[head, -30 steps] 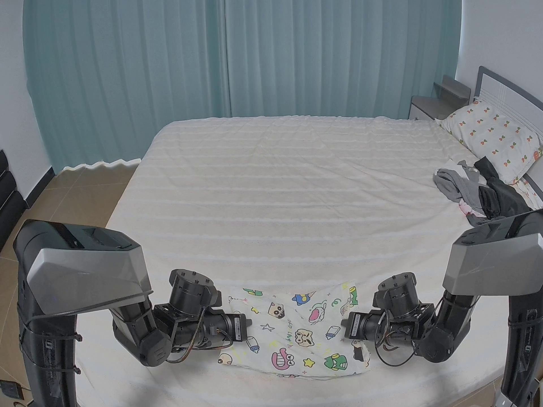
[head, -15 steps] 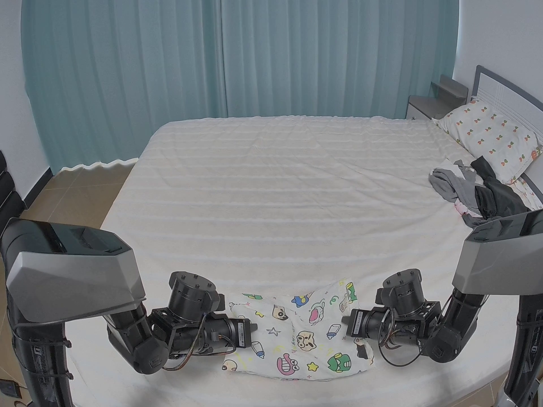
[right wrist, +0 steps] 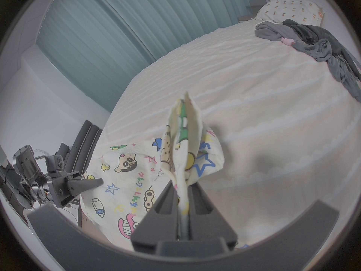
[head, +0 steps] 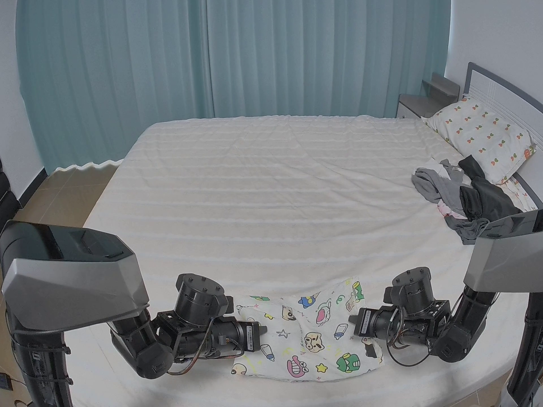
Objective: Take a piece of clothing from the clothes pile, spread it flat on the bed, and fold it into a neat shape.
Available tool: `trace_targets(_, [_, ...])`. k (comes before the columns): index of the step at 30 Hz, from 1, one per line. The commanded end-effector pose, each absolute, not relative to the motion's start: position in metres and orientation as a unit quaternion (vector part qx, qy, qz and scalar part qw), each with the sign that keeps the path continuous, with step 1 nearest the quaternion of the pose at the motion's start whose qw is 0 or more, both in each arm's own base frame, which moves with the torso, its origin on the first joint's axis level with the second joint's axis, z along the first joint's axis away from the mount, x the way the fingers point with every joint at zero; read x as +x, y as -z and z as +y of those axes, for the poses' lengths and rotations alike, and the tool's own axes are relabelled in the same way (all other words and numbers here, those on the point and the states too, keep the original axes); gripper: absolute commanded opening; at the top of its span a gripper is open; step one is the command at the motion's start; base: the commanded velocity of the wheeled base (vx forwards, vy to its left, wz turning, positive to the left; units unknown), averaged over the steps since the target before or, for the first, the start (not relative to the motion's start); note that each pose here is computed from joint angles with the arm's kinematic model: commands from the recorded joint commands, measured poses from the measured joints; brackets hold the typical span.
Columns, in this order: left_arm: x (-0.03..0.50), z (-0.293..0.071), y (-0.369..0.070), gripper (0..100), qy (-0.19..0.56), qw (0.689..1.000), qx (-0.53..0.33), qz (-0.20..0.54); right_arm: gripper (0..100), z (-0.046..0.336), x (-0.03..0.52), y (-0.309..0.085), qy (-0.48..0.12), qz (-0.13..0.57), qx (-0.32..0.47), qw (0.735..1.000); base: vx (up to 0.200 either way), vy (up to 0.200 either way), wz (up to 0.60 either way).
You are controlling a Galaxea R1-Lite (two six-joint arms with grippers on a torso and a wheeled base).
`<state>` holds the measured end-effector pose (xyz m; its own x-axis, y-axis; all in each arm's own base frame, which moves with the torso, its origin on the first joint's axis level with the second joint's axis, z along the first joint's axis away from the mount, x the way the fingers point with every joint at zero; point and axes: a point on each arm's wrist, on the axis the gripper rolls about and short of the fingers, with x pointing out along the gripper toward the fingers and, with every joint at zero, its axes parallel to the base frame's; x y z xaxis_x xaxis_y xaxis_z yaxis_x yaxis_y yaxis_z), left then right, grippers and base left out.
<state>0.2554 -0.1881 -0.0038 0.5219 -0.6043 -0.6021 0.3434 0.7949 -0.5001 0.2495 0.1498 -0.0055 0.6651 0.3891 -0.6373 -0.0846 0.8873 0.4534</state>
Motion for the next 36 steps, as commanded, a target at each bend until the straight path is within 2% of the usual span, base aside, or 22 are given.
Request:
trace_targets(1, [0.255, -0.192, 0.004, 0, 0.281, 0.855, -0.164, 0.404, 0, 0.149, 0.250, 0.004, -0.132, 0.385, 0.198, 0.892, 0.000, -0.200, 0.00])
trace_targets(7, [0.255, -0.193, 0.004, 0, 0.281, 0.855, -0.165, 0.403, 0, 0.148, 0.251, 0.006, -0.130, 0.387, 0.197, 0.892, 0.000, -0.200, 0.00])
trace_targets(29, [0.262, -0.194, 0.037, 0, 0.234, 0.863, -0.146, 0.423, 0, 0.148, 0.258, 0.034, -0.111, 0.415, 0.182, 0.885, 0.000, 0.000, 0.00])
trace_targets(30, [0.262, -0.194, 0.038, 100, 0.233, 0.863, -0.145, 0.425, 0, 0.148, 0.257, 0.035, -0.110, 0.417, 0.181, 0.884, 0.000, 0.000, 0.00])
trace_targets(31, [0.262, -0.193, 0.040, 100, 0.231, 0.862, -0.145, 0.427, 0, 0.147, 0.258, 0.037, -0.108, 0.419, 0.180, 0.883, 0.000, 0.000, 0.00])
trace_targets(32, [0.262, -0.193, 0.041, 100, 0.230, 0.862, -0.144, 0.428, 100, 0.147, 0.257, 0.039, -0.107, 0.422, 0.179, 0.882, 0.000, 0.000, 0.00])
trace_targets(36, [0.262, -0.188, 0.043, 100, 0.222, 0.862, -0.145, 0.432, 100, 0.144, 0.256, 0.040, -0.102, 0.426, 0.178, 0.881, 0.000, 0.000, 0.00])
